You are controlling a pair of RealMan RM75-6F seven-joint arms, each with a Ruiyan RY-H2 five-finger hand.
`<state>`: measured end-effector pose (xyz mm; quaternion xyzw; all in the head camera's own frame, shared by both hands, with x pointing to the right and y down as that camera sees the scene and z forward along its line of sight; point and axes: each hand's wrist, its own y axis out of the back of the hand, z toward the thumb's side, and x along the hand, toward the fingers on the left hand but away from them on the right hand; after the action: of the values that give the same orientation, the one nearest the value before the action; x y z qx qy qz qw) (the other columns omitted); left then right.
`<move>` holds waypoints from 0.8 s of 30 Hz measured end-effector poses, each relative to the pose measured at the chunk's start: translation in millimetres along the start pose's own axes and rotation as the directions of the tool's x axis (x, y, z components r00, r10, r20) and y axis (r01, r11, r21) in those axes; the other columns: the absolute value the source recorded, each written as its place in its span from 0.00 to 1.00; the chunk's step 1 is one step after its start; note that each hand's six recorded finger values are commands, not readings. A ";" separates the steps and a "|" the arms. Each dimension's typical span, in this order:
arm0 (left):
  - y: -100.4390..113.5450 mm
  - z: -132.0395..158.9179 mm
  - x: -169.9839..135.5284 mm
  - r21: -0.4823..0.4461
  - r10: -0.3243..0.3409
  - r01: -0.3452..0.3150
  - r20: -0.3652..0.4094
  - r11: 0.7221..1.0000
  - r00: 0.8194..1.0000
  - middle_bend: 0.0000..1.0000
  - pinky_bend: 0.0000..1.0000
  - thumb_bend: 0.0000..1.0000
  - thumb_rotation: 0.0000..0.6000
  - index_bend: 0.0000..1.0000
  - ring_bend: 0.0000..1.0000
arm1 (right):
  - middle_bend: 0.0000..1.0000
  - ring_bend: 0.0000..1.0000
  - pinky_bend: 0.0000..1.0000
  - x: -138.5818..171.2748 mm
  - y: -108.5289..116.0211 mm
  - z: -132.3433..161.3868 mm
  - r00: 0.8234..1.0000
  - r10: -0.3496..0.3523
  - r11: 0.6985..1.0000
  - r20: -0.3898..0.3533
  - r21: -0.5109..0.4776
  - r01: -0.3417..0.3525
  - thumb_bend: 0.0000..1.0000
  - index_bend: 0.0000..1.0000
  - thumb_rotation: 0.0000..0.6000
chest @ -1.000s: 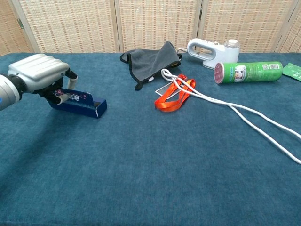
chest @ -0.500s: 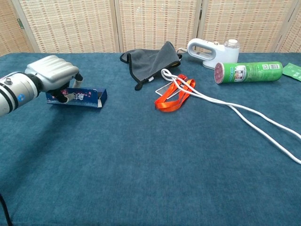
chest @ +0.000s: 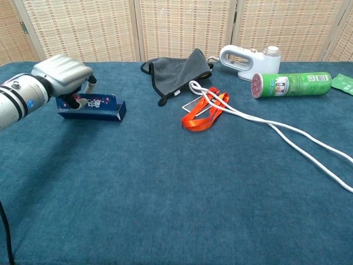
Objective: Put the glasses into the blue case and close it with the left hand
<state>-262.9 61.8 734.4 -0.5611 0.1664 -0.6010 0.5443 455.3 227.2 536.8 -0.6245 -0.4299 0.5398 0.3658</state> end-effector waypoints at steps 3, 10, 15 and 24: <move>1.6 -1.1 4.1 0.026 0.006 -0.006 -0.004 1.000 1.000 0.96 1.00 0.46 1.00 0.54 0.86 | 0.34 0.29 0.26 -0.1 -0.4 0.4 1.000 0.001 1.000 -0.001 0.001 -0.001 0.33 0.26 1.00; 0.6 -3.4 17.9 0.098 0.009 -0.006 -0.028 0.995 1.000 0.95 1.00 0.46 1.00 0.50 0.86 | 0.34 0.29 0.26 1.2 0.2 0.4 1.000 0.001 1.000 0.002 0.002 -0.001 0.33 0.26 1.00; -5.3 -4.0 25.7 0.143 -0.001 0.008 -0.046 0.990 0.999 0.95 1.00 0.45 1.00 0.48 0.86 | 0.34 0.29 0.26 2.0 1.1 -0.2 1.000 -0.001 1.000 0.005 0.005 0.001 0.33 0.26 1.00; -22.4 -4.1 34.2 0.167 -0.045 0.058 -0.078 0.984 0.996 0.95 1.00 0.34 1.00 0.33 0.86 | 0.34 0.29 0.26 1.9 1.7 -0.7 1.000 -0.001 1.000 0.007 0.007 0.001 0.33 0.26 1.00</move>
<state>-269.2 39.3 768.2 -0.4941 0.1202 -0.6473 0.5678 456.3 228.4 534.7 -0.6212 -0.4297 0.5431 0.3668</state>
